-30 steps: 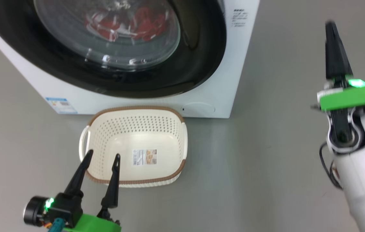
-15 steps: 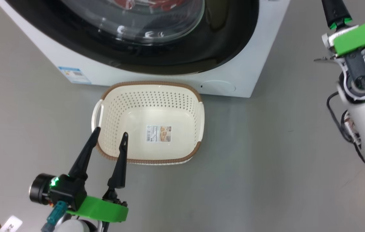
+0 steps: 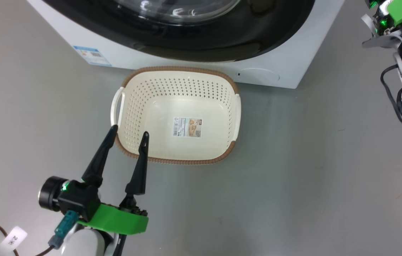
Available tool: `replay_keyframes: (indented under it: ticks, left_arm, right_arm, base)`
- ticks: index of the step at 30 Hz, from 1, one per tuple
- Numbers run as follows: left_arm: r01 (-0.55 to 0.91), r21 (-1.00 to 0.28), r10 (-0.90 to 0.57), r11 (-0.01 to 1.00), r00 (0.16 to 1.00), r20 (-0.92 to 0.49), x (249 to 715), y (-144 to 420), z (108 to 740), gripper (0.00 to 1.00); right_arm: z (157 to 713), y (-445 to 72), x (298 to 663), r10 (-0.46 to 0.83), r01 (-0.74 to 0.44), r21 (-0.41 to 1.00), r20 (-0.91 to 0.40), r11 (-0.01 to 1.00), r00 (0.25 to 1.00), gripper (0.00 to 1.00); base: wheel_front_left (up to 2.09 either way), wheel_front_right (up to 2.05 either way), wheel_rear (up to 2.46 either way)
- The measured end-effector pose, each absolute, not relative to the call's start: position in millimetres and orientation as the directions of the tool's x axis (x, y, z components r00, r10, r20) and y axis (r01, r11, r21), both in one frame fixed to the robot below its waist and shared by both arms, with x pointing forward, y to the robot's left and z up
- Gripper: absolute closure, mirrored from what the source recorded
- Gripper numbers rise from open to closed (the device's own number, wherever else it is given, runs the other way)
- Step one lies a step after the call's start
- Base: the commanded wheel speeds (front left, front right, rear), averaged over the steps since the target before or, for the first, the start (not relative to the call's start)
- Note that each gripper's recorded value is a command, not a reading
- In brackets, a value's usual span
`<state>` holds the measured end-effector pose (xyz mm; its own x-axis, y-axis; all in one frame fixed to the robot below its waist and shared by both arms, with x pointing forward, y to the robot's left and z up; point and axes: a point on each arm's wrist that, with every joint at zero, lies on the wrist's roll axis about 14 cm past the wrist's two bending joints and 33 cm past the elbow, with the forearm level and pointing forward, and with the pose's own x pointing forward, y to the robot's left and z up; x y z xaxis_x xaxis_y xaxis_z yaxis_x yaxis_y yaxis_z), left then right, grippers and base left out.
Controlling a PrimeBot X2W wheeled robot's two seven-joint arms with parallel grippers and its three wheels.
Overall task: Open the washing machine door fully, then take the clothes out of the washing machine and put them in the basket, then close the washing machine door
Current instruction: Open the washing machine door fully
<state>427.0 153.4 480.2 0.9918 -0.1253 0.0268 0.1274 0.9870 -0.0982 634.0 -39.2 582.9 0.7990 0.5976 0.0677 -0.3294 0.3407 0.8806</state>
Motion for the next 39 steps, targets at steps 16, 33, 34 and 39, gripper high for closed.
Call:
replay_keyframes:
  ticks: [16, 33, 34, 39]
  left_arm:
    - [0.108, -0.109, -0.108, 0.988, 0.994, 0.005, 437, 157, 470, 0.00]
    - [0.112, -0.112, -0.108, 0.987, 0.993, 0.042, 431, 156, 486, 0.00]
    - [0.112, -0.112, -0.107, 0.987, 0.993, 0.048, 430, 156, 488, 0.00]
    - [0.113, -0.117, -0.107, 0.987, 0.993, 0.058, 419, 154, 494, 0.00]
  right_arm:
    - [557, -12, 658, 0.714, -0.245, 0.932, -0.020, 0.266, 0.700, 1.00]
    - [548, 10, 618, 0.828, -0.261, 0.921, -0.104, 0.289, 0.551, 1.00]
    - [547, 12, 613, 0.836, -0.264, 0.919, -0.111, 0.291, 0.537, 1.00]
    - [548, 29, 577, 0.886, -0.299, 0.910, -0.132, 0.286, 0.445, 1.00]
  base:
    - [0.00, 0.00, 0.00]
    - [0.00, 0.00, 0.00]
    - [0.00, 0.00, 0.00]
    - [0.00, 0.00, 0.00]
